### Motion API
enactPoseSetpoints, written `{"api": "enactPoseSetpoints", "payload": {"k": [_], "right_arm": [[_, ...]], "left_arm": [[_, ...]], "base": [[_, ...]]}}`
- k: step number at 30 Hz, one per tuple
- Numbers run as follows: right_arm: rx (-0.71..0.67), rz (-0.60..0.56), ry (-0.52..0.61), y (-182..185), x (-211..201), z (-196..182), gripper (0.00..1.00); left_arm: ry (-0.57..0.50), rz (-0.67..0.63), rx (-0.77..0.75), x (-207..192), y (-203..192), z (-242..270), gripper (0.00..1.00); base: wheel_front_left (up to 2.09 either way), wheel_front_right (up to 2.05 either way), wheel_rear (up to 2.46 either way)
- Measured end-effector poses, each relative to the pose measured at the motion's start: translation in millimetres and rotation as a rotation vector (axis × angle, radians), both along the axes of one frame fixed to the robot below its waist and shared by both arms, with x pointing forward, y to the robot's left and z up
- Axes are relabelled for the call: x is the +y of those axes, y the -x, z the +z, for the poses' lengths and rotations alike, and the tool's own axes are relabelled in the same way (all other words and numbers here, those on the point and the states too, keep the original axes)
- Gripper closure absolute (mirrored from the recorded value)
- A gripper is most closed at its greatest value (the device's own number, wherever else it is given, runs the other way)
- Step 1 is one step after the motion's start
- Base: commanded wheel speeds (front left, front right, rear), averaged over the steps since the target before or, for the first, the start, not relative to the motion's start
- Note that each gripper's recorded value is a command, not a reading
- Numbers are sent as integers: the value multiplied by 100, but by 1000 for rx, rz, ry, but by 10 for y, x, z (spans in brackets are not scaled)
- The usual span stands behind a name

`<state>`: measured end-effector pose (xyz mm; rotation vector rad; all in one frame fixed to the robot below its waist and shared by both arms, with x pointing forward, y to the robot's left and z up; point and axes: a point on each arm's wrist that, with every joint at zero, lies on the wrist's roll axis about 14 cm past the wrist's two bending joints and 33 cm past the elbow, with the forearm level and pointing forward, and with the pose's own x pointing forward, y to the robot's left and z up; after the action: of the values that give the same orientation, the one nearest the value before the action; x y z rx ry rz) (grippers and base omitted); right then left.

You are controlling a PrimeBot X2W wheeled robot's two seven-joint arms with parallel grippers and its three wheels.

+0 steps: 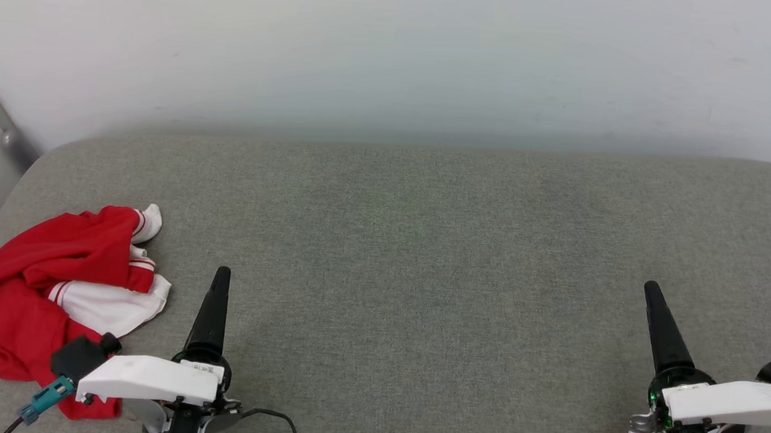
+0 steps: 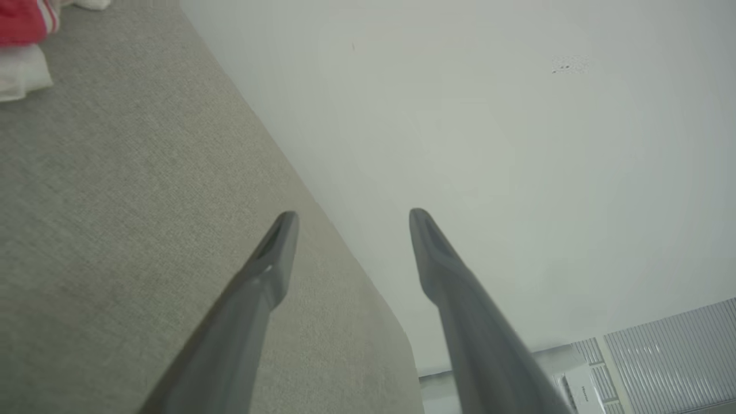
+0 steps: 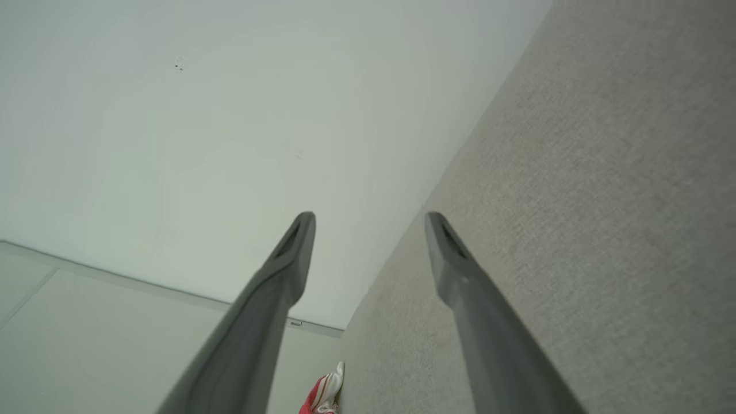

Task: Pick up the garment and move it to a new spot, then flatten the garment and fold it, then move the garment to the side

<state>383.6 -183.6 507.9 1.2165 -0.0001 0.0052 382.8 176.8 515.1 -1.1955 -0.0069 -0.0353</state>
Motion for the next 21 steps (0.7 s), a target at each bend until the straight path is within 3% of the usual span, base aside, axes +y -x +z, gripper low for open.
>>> {"api": "enactPoseSetpoints", "payload": {"k": [10,21], "right_arm": [[-23,24,297,-12,47,71,0],[-34,66,556,-8,124,105,0]], "left_arm": [[-274,-18,-27,-98,1,56,0],[-491,-25,-38,-162,8,55,0]], "base": [[0,0,0],[0,0,0]]}}
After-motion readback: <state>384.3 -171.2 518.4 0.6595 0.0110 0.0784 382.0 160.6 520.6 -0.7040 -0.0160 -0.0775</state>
